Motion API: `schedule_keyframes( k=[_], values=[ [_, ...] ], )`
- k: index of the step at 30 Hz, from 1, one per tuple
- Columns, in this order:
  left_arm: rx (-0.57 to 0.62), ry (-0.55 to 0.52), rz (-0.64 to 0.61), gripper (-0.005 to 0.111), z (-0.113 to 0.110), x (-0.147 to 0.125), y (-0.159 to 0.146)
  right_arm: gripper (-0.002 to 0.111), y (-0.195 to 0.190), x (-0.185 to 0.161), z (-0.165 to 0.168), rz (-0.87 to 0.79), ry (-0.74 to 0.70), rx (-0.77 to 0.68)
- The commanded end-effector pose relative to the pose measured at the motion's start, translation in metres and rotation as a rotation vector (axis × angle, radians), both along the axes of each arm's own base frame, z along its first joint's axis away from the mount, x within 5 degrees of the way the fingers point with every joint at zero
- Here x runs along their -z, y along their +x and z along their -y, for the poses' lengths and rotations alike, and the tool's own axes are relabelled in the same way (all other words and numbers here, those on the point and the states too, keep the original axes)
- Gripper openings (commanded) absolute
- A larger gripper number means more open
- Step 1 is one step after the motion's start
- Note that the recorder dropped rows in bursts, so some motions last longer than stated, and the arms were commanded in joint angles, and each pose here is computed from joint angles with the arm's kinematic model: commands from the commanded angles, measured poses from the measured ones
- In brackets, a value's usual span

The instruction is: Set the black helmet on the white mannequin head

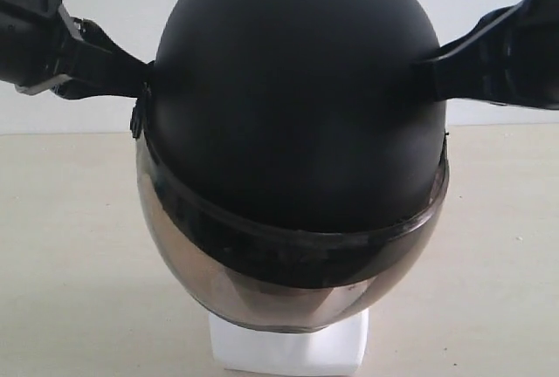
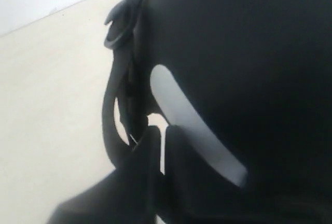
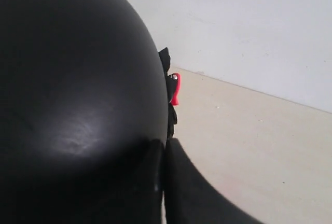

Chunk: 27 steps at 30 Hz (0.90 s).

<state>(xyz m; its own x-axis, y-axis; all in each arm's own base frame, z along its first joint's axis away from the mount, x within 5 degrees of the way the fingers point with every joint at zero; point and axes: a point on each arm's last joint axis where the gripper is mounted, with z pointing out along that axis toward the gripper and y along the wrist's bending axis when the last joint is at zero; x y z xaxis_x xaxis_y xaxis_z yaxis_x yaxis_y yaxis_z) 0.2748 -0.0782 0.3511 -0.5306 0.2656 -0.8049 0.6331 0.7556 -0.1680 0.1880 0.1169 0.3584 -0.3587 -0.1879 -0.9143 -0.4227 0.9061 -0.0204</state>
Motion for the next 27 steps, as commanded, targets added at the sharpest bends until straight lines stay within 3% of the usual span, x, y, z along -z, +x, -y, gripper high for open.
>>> schedule_keyframes(
  k=[1, 27],
  values=[
    [0.021, -0.012, -0.037, 0.004, 0.002, 0.009, -0.004, 0.000, 0.002, -0.005, -0.010, 0.032, 0.052, -0.066],
    [-0.056, -0.001, -0.052, 0.004, -0.001, 0.037, 0.011, 0.000, -0.002, -0.039, -0.007, 0.071, 0.021, -0.085]
  ],
)
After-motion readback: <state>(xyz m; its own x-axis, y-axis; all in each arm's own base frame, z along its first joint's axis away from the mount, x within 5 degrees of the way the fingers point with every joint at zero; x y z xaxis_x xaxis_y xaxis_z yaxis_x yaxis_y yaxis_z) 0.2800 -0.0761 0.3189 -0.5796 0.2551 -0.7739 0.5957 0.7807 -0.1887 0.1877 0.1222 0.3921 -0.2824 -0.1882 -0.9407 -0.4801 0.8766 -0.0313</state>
